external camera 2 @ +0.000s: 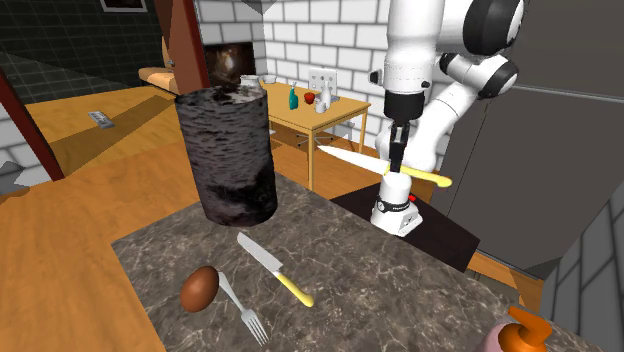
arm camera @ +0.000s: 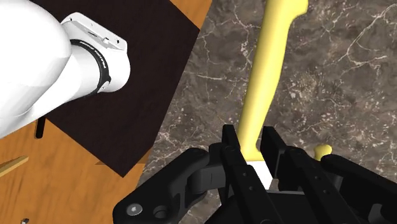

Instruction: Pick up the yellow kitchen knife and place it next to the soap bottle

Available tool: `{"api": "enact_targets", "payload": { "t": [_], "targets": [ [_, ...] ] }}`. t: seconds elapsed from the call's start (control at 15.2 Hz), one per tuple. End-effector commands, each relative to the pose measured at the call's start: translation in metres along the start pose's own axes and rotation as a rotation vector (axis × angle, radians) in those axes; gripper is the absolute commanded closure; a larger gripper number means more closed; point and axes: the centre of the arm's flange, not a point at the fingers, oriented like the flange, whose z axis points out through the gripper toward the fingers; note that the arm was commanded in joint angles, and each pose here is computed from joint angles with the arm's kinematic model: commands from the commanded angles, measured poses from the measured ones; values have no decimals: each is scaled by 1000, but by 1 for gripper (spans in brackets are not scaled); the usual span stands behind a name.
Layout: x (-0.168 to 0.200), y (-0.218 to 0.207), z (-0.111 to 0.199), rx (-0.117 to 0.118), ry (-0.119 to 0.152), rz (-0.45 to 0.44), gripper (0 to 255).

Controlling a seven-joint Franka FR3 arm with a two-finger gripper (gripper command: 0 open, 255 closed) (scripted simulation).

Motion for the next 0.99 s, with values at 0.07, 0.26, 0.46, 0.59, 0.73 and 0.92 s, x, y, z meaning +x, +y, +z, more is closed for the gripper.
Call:
{"api": "enact_targets", "payload": {
  "t": [0.07,0.26,0.46,0.59,0.73,0.92],
  "targets": [
    [-36,-19,2,0,-1,1,255],
    [-71,-39,4,0,-1,1,255],
    [-105,-59,5,0,-1,1,255],
    [-115,-65,11,0,-1,1,255],
    [-115,-65,22,0,-1,1,255],
    [-114,-65,37,0,-1,1,255]
  ]
}}
